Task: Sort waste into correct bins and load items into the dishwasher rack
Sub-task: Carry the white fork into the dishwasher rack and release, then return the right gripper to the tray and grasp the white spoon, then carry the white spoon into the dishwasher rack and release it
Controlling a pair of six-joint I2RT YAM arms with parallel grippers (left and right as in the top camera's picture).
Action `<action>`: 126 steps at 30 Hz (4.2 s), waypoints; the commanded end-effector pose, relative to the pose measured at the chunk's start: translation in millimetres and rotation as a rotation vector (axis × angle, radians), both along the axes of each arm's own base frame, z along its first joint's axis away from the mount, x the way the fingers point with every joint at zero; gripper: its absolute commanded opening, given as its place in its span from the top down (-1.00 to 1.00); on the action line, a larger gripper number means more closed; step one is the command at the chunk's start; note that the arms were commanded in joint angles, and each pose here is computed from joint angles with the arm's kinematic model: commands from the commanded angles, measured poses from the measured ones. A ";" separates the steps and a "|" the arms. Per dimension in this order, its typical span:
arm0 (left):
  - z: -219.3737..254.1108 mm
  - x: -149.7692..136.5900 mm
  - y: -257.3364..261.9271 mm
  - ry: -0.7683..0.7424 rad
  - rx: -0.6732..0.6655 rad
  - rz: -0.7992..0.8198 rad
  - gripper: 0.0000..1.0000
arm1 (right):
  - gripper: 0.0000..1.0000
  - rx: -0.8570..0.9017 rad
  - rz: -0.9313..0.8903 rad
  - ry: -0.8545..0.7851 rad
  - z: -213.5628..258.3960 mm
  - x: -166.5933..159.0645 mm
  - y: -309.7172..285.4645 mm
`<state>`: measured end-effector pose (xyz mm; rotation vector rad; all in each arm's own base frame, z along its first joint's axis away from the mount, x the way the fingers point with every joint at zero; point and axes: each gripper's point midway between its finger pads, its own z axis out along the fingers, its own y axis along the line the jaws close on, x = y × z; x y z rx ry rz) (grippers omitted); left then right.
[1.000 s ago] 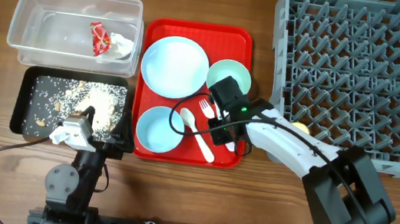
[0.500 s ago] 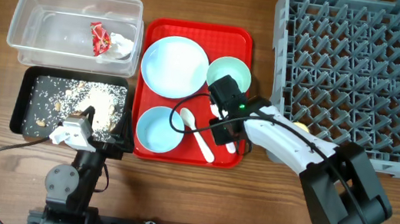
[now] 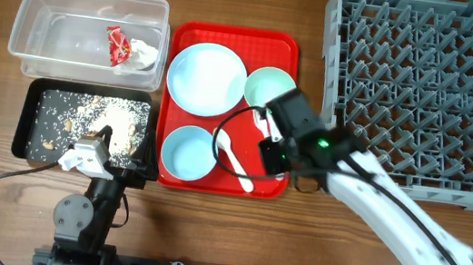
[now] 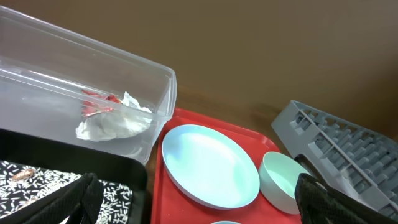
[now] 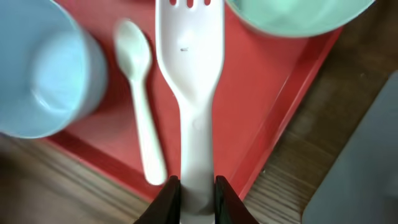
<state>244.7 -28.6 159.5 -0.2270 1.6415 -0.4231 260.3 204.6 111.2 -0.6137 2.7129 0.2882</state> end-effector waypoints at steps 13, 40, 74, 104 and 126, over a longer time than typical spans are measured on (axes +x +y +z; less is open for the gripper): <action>-1.9 0.0 0.9 -0.001 0.019 0.000 -0.99 | 0.80 -0.079 -0.469 -0.306 40.3 104.0 -133.2; -1.9 0.0 0.9 -0.001 0.019 0.000 -1.00 | -0.08 0.140 -0.025 0.042 38.3 -2.5 26.8; -1.9 0.0 0.9 -0.001 0.019 0.000 -1.00 | 0.74 -0.266 0.246 0.108 -122.4 1.4 54.9; -1.9 0.0 0.9 -0.001 0.019 0.000 -1.00 | 0.92 -0.139 -0.570 -0.154 15.3 116.1 -162.5; -1.9 0.0 0.9 -0.001 0.019 0.000 -1.00 | 0.07 0.252 -0.498 0.108 43.3 51.6 -0.3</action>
